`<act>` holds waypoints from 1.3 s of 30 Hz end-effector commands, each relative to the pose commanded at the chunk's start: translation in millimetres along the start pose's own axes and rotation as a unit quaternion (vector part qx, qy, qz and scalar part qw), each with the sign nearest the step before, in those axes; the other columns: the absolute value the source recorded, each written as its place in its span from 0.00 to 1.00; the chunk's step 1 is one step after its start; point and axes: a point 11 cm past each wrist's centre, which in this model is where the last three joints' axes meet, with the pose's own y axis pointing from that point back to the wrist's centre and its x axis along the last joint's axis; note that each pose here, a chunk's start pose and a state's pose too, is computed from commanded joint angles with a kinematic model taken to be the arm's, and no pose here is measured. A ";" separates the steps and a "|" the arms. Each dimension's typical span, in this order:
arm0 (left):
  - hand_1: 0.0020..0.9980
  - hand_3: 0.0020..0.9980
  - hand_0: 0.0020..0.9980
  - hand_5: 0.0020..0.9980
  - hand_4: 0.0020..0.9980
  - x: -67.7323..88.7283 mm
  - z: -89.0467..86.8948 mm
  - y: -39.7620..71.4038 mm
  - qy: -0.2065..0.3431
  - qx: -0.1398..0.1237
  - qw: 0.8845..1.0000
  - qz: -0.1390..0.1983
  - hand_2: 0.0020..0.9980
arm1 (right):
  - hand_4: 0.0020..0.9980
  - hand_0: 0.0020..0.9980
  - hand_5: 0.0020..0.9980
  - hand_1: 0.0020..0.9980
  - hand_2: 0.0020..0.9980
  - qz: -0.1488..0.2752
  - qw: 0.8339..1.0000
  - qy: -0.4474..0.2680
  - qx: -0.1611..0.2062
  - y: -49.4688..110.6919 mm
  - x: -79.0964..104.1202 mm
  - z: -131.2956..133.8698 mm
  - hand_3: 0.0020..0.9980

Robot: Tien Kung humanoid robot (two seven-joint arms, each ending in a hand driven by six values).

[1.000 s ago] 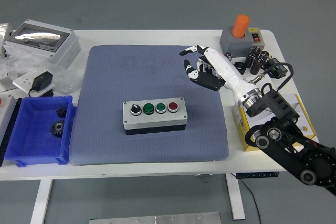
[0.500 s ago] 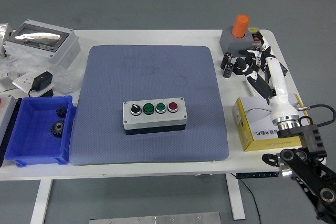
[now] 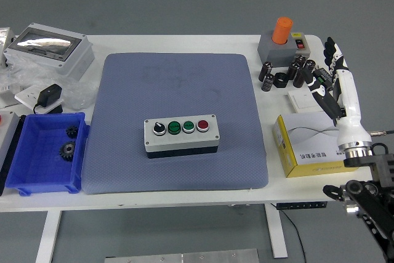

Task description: Pick up the button,place it on the desk,press the button,press the button

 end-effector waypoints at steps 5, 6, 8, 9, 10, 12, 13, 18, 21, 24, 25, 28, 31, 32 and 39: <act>0.74 0.78 0.73 0.66 0.92 2.9 1.4 0.2 -0.001 -0.001 1.000 0.002 0.69 | 1.00 0.98 0.78 0.97 0.97 -0.003 1.000 -0.006 -0.001 5.2 1.8 3.0 1.00; 0.74 0.78 0.73 0.66 0.92 2.9 1.8 0.2 -0.001 -0.002 1.000 0.001 0.69 | 1.00 0.98 0.78 0.97 0.97 -0.005 1.000 -0.008 0.001 6.0 2.3 3.0 1.00; 0.74 0.78 0.73 0.67 0.92 2.3 2.6 0.1 -0.001 -0.003 1.000 0.001 0.69 | 1.00 0.97 0.78 0.95 0.96 -0.008 1.000 -0.014 0.006 7.4 3.3 2.7 1.00; 0.74 0.78 0.73 0.67 0.92 1.8 3.1 0.0 -0.001 -0.003 1.000 0.000 0.69 | 1.00 0.97 0.78 0.95 0.96 -0.010 1.000 -0.018 0.009 8.2 3.8 2.6 1.00; 0.74 0.78 0.73 0.67 0.92 1.3 3.3 0.0 0.000 -0.003 1.000 0.000 0.69 | 1.00 0.97 0.78 0.95 0.96 -0.011 1.000 -0.021 0.011 8.9 4.2 2.5 1.00; 0.74 0.78 0.73 0.67 0.92 0.4 3.6 -0.1 0.001 -0.004 1.000 -0.001 0.69 | 1.00 0.97 0.78 0.95 0.96 -0.012 0.999 -0.026 0.015 10.3 4.9 2.5 1.00; 0.73 0.78 0.73 0.67 0.94 0.0 3.6 -0.2 0.001 -0.003 1.000 -0.002 0.69 | 1.00 0.96 0.78 0.94 0.95 -0.012 0.999 -0.028 0.016 10.8 5.2 2.4 0.98; 0.73 0.78 0.73 0.68 0.94 0.0 4.8 -0.2 0.004 -0.004 1.000 -0.001 0.69 | 1.00 0.96 0.80 0.92 0.92 -0.007 0.999 -0.034 0.020 12.5 6.6 2.2 0.93; 0.73 0.78 0.73 0.68 0.94 1.0 5.9 -0.2 0.005 -0.005 1.000 0.000 0.69 | 1.00 0.96 0.80 0.92 0.92 -0.003 0.999 -0.035 0.019 13.8 7.3 3.2 0.93; 0.73 0.78 0.73 0.68 0.94 2.0 6.2 -0.1 0.007 -0.006 1.000 0.001 0.69 | 1.00 0.96 0.80 0.92 0.92 0.002 0.999 -0.035 0.017 15.1 8.9 4.1 0.93; 0.73 0.78 0.73 0.68 0.94 2.3 6.5 -0.1 0.009 -0.006 1.000 0.001 0.69 | 1.00 0.96 0.83 0.91 0.91 0.005 0.999 -0.036 0.016 15.5 9.8 4.4 0.92; 0.73 0.78 0.73 0.68 0.94 1.6 7.9 -0.2 0.014 -0.007 1.000 0.002 0.69 | 1.00 0.96 0.83 0.91 0.91 0.015 0.999 -0.039 0.014 16.6 12.1 5.8 0.92; 0.73 0.78 0.73 0.68 0.95 -0.9 10.3 -0.5 0.016 -0.009 1.000 0.000 0.69 | 1.00 0.96 0.85 0.91 0.91 0.021 0.999 -0.041 0.013 16.9 13.4 6.1 0.91; 0.73 0.78 0.73 0.68 0.95 -1.6 11.1 -0.6 0.016 -0.010 1.000 -0.001 0.69 | 1.00 0.96 0.85 0.91 0.91 0.022 0.999 -0.041 0.013 16.7 13.4 5.9 0.91; 0.73 0.78 0.73 0.68 0.95 -4.8 13.8 -1.0 0.017 -0.013 1.000 -0.004 0.69 | 1.00 0.96 0.86 0.90 0.90 0.026 0.998 -0.046 0.021 11.5 14.4 1.5 0.90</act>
